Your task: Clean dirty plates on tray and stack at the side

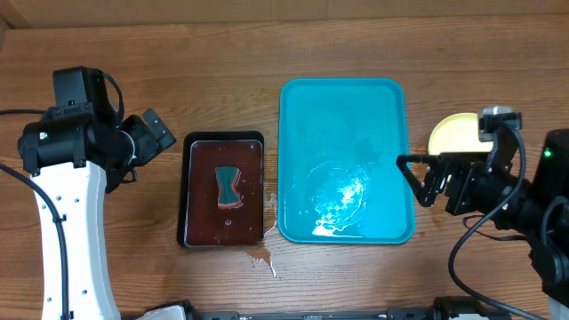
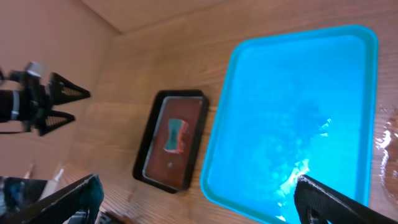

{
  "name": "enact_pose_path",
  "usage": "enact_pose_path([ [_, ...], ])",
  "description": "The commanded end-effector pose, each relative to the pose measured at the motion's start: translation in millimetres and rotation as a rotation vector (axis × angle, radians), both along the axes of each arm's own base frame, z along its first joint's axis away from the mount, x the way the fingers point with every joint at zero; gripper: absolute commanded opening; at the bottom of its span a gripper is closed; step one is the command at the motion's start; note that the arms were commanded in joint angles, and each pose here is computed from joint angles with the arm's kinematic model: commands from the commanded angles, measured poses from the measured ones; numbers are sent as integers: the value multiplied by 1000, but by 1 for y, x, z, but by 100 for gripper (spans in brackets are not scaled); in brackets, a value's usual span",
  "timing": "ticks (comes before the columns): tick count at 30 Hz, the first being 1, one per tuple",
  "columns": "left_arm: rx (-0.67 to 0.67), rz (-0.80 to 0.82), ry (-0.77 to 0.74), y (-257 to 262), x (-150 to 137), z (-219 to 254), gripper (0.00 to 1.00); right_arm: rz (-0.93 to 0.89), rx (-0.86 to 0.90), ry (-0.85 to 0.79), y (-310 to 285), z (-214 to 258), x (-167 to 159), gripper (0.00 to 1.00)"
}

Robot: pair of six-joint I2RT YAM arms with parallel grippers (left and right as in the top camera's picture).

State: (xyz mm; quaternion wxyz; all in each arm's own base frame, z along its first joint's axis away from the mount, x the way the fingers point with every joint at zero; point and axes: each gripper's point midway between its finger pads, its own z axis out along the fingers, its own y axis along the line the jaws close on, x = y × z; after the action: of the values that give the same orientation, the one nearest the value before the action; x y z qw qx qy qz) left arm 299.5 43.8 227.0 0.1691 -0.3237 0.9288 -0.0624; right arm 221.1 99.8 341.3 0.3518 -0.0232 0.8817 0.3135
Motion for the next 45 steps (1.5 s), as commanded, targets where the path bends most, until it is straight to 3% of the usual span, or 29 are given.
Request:
enact_pose_path([
  [1,2,-13,-11,1,3,3,100,-46,-75,-38,-10,2,4,100],
  [6,2,-13,-11,1,3,3,100,-153,-235,-214,-35,20,9,100],
  [13,2,-13,-11,1,3,3,100,-337,-272,-500,-65,37,-12,100],
  [18,2,-13,-11,1,3,3,100,-383,-277,-554,-73,-4,-25,100],
  [22,2,-13,-11,1,3,3,100,-373,-287,-508,-73,-62,-29,100],
  [28,2,-13,-11,1,3,3,100,-380,-266,-540,-71,-122,-14,100],
  [45,2,-13,-11,1,3,3,100,-417,-214,-739,-68,-168,23,100],
])
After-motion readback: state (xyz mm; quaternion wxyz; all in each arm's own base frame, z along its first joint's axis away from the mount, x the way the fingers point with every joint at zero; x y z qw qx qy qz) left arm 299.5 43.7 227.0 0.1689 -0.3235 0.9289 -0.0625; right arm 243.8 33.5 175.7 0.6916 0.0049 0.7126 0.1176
